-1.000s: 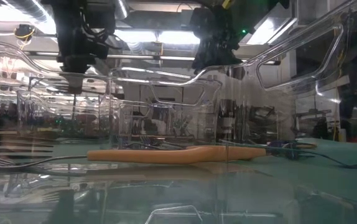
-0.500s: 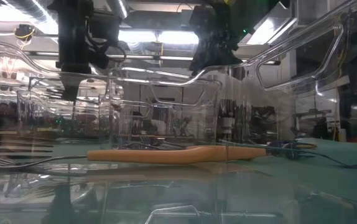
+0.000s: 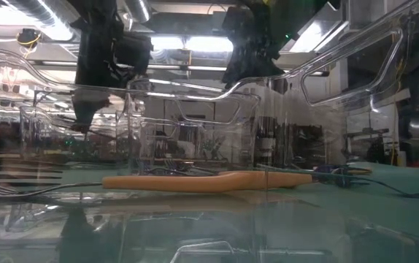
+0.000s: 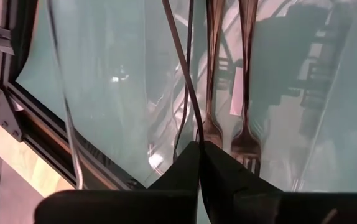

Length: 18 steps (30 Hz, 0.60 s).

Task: Sort silverware by color (type)
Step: Put the black fork into the top transparent bin

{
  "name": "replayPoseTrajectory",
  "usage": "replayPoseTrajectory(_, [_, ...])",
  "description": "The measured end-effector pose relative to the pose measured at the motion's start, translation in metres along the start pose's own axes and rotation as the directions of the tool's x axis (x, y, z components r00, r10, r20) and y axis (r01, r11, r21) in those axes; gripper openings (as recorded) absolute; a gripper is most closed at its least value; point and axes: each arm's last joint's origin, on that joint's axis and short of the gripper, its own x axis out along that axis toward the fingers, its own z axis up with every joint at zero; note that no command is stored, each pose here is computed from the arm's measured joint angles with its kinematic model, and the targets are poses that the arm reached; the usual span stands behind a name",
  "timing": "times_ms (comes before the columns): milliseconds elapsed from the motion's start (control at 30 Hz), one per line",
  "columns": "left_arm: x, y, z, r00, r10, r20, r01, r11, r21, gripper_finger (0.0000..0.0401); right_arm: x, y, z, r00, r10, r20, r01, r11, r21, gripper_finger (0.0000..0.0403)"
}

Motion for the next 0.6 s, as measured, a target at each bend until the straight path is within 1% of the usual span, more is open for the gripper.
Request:
replayPoseTrajectory(167, [0.009,-0.004,0.004,0.999,0.009,-0.037,-0.008,1.000,0.020,0.0009,0.000,0.000,0.000,1.000,0.000,0.000,0.000,1.000,0.000,0.0066])
replayPoseTrajectory(300, [0.014,-0.007,0.007,0.998,0.014,-0.060,-0.010,0.997,0.073,0.0010,0.000,0.000,0.000,1.000,0.000,0.000,0.000,1.000,0.000,0.0066])
replayPoseTrajectory(600, [0.017,-0.009,0.008,0.997,0.020,-0.069,-0.014,0.997,0.080,0.0010,0.000,0.001,0.001,0.999,0.027,0.037,-0.027,1.000,0.000,0.0066])
